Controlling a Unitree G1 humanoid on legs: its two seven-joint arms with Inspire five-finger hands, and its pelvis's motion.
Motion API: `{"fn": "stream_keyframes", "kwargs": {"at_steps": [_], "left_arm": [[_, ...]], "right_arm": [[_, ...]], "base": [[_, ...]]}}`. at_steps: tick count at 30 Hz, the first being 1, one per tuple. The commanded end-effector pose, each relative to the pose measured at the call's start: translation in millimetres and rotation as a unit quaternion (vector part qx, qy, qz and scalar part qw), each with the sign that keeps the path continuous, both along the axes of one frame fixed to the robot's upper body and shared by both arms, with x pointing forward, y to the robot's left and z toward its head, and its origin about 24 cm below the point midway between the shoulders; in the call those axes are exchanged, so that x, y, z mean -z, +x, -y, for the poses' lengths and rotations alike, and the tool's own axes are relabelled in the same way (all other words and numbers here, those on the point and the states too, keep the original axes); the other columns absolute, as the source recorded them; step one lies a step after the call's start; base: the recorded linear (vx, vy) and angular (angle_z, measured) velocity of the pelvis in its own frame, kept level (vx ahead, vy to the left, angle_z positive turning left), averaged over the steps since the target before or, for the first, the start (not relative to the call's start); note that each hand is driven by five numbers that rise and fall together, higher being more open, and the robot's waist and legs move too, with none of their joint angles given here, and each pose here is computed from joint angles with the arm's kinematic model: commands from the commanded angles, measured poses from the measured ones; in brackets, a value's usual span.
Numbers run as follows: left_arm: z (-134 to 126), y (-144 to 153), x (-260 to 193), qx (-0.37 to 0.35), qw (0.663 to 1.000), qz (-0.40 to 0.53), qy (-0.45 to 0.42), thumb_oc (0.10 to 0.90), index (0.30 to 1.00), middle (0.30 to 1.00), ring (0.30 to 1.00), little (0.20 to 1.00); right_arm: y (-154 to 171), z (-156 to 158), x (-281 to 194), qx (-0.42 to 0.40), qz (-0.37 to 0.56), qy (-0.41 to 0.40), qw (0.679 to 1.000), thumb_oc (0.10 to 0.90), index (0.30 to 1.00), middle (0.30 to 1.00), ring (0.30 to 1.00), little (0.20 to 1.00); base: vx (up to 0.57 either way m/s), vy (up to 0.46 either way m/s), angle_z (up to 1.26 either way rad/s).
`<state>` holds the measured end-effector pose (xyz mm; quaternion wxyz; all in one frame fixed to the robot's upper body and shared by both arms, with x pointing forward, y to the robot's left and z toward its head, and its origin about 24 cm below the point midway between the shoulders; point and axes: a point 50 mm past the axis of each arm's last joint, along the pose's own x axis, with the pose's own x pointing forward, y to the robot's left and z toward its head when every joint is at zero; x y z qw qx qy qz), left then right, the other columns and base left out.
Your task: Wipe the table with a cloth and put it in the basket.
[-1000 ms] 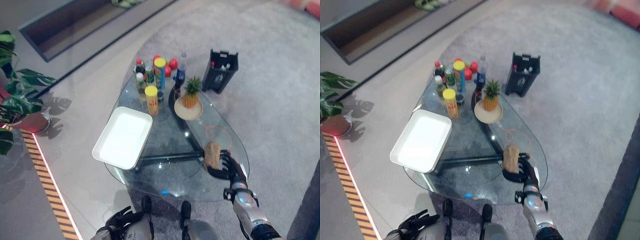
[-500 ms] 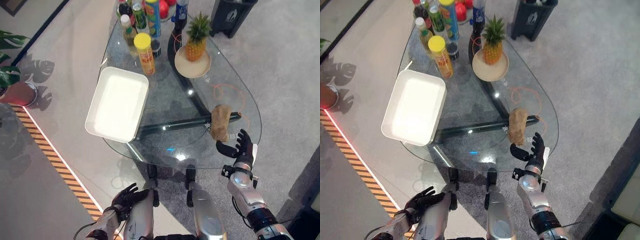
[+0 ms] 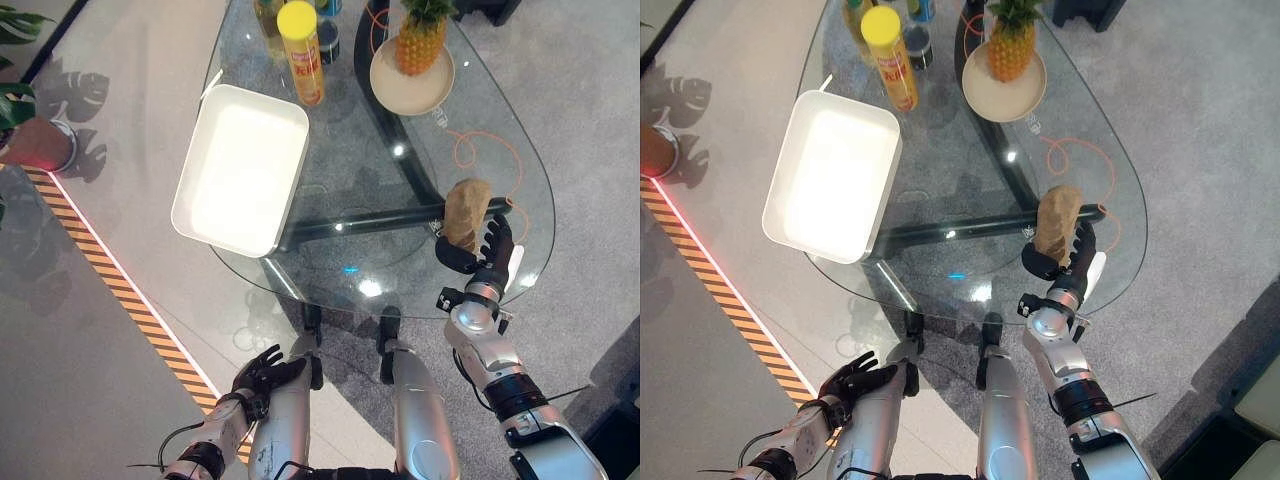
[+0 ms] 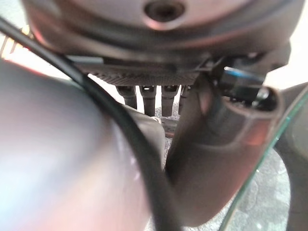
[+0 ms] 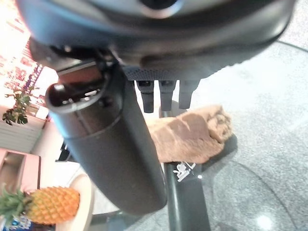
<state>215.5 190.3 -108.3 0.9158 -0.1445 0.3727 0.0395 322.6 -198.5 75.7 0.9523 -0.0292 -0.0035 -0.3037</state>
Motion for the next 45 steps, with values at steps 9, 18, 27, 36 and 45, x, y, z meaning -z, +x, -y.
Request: {"fn": "stream_keyframes", "kwargs": {"at_steps": [9, 18, 27, 36, 45], "left_arm": [[12.7, -7.9, 1.7, 0.005, 1.000, -0.015, -0.015, 0.800, 0.900, 0.900, 0.900, 0.900], [17.3, 1.9, -5.1, 0.003, 1.000, -0.002, -0.021, 0.800, 0.900, 0.900, 0.900, 0.900], [20.2, 8.5, -9.9, 0.003, 1.000, 0.009, -0.026, 0.800, 0.900, 0.900, 0.900, 0.900], [20.3, 12.8, -13.8, -0.002, 0.999, 0.017, -0.027, 0.800, 0.900, 0.900, 0.900, 0.900], [20.4, 14.3, -15.4, -0.002, 0.999, 0.022, -0.032, 0.800, 0.900, 0.900, 0.900, 0.900]], "right_arm": [[-1.1, 11.7, -51.5, 0.044, 0.108, -0.037, 0.992, 0.800, 0.900, 0.900, 0.900, 0.900], [3.3, 14.7, -51.5, 0.073, 0.094, -0.040, 0.992, 0.800, 0.900, 0.900, 0.900, 0.900], [5.4, 25.9, -52.4, 0.128, 0.082, -0.039, 0.988, 0.800, 0.900, 0.900, 0.900, 0.900], [6.9, 36.1, -55.4, 0.155, 0.083, -0.042, 0.984, 0.800, 0.900, 0.900, 0.900, 0.900], [10.7, 42.1, -65.8, 0.146, 0.098, -0.046, 0.983, 0.800, 0.900, 0.900, 0.900, 0.900]], "base": [[0.01, 0.004, 0.02], [0.00, 0.002, 0.00], [0.00, 0.000, 0.00], [0.00, 0.000, 0.00], [0.00, 0.000, 0.00]]}}
